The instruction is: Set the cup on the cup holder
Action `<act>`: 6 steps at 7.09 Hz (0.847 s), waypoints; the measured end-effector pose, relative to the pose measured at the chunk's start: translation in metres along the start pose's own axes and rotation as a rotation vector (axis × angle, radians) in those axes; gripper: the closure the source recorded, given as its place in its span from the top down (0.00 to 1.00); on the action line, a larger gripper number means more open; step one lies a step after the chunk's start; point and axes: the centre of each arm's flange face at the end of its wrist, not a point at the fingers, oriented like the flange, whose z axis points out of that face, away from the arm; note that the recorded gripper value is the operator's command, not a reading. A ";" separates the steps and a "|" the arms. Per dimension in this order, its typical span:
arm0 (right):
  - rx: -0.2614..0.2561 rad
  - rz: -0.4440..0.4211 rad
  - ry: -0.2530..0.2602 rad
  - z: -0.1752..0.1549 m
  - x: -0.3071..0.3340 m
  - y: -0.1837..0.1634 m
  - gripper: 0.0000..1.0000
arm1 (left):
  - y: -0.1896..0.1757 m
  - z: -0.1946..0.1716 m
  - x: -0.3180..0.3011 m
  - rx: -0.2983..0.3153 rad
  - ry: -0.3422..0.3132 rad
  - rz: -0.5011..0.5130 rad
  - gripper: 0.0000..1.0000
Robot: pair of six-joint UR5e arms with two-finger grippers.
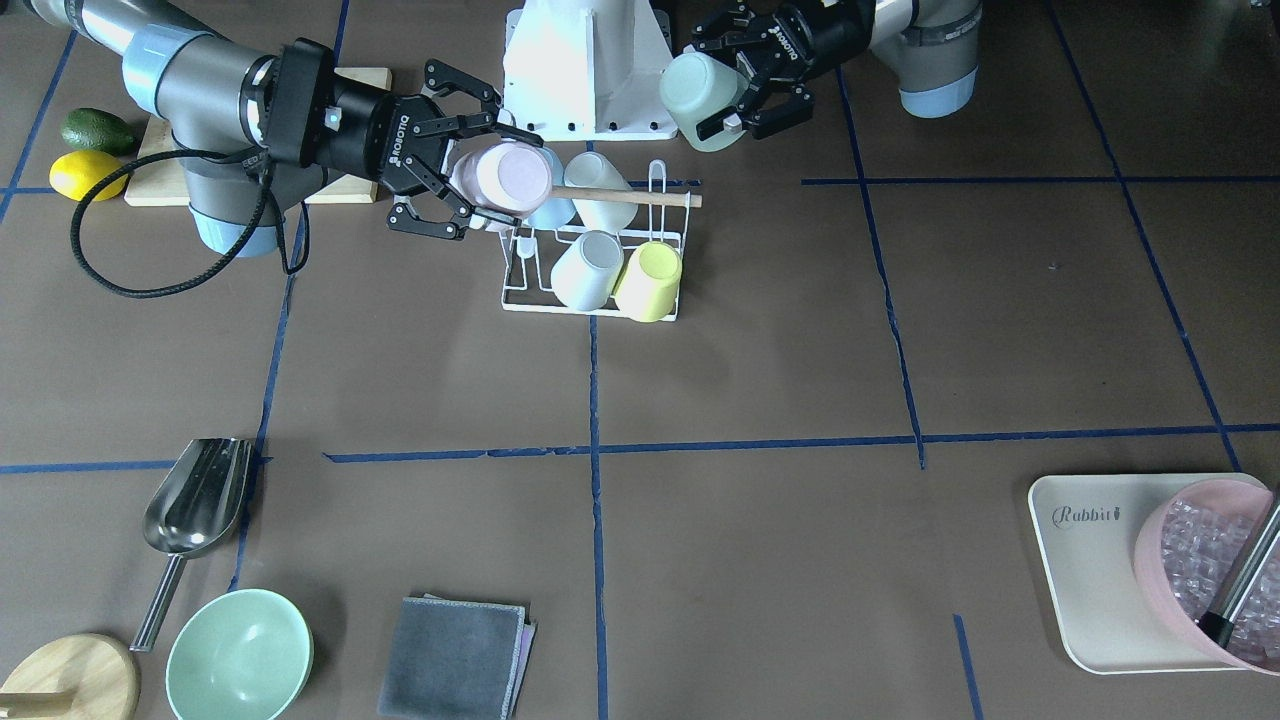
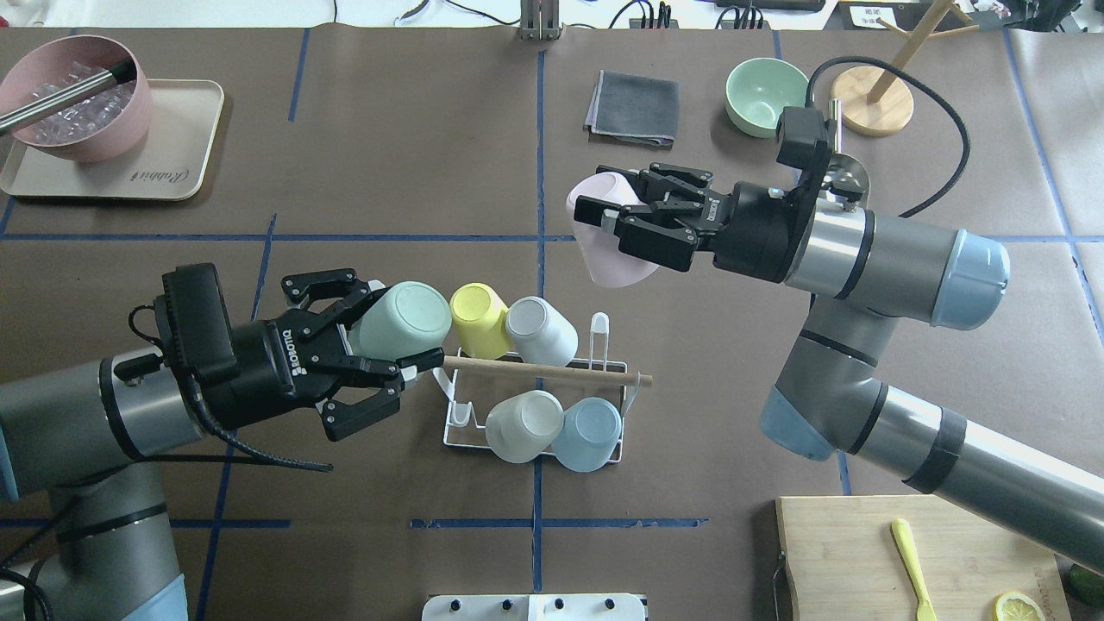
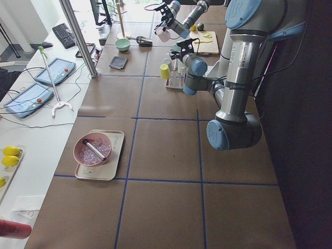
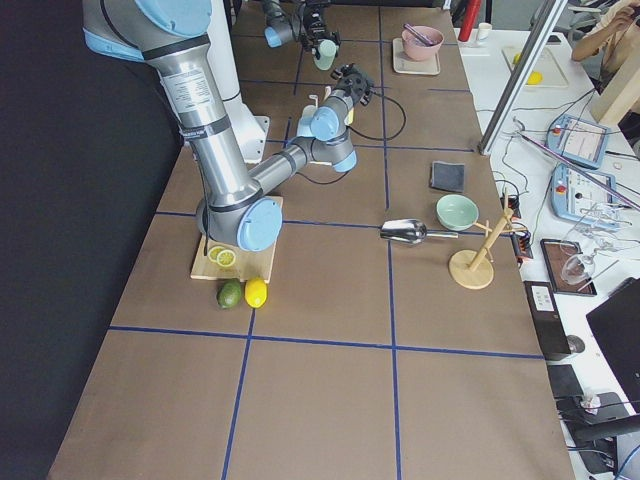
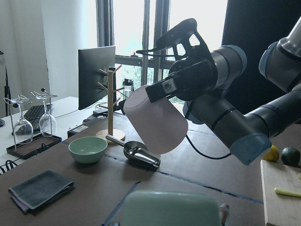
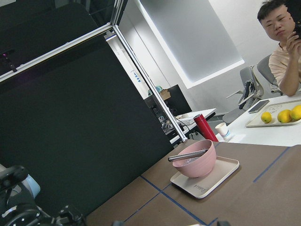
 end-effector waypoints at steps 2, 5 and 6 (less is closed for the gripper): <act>-0.024 -0.012 0.038 0.002 0.024 0.020 0.04 | 0.038 0.005 0.025 0.034 0.004 -0.052 0.05; -0.077 -0.081 0.083 0.026 0.053 0.047 0.04 | 0.064 0.007 0.046 0.087 -0.024 -0.027 0.06; -0.090 -0.088 0.073 0.032 0.048 0.059 0.04 | 0.064 0.013 0.049 0.095 -0.025 -0.018 0.06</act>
